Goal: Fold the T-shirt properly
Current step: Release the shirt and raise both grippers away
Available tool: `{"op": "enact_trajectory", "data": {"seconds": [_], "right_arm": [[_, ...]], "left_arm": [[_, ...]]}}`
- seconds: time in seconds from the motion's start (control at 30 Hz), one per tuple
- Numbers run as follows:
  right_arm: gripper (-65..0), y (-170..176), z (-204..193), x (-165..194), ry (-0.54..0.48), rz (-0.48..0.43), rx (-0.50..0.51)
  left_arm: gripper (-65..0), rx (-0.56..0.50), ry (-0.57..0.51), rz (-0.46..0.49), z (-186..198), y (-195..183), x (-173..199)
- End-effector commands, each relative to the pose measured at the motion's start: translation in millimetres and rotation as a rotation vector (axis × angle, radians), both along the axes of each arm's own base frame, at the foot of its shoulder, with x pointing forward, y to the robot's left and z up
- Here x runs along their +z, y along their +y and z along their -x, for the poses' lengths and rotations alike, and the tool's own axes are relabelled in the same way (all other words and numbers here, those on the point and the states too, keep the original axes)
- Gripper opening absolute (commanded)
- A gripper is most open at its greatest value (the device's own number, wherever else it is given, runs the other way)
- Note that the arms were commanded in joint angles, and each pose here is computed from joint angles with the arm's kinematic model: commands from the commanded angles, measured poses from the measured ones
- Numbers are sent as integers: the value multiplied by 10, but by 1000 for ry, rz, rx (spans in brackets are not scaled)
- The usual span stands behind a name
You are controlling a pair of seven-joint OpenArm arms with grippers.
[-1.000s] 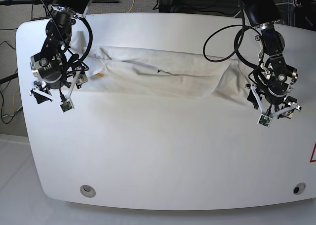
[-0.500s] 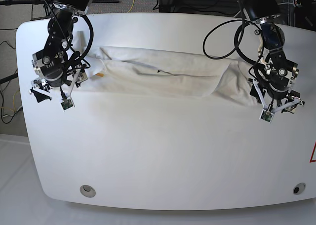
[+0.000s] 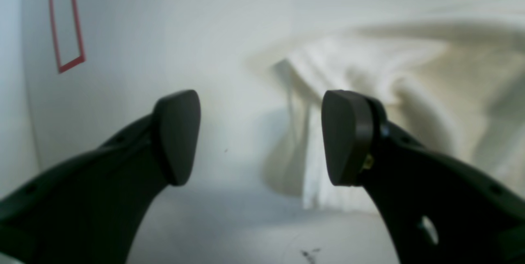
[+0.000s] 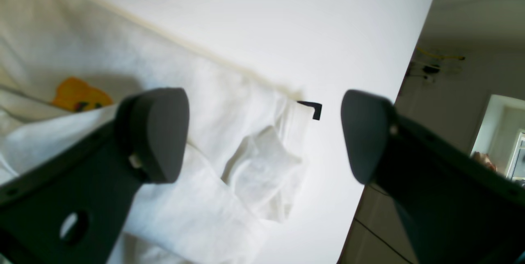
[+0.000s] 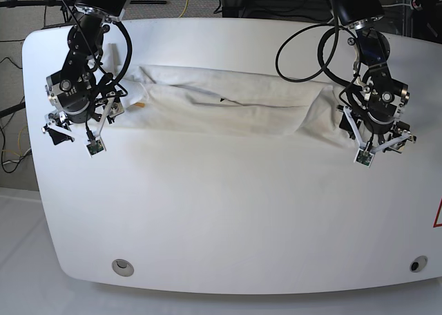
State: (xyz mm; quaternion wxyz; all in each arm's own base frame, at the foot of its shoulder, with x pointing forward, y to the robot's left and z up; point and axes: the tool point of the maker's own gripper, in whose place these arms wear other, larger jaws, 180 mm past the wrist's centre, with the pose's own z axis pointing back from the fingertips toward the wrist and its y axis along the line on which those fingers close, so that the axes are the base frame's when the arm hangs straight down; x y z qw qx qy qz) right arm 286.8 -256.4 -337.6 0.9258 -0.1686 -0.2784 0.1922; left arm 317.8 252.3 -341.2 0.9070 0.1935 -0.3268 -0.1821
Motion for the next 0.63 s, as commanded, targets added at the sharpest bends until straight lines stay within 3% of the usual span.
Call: {"op": "enact_trajectory", "data": {"seconds": [0.0, 0.6], "right_arm": [[-105, -22, -86, 124, -47, 10, 8], [-107, -46, -121, 165, -57, 21, 5]], "left_arm": [[-218, -4, -63, -12, -108, 23, 179], [-217, -5, -64, -21, -118, 43, 198]]}}
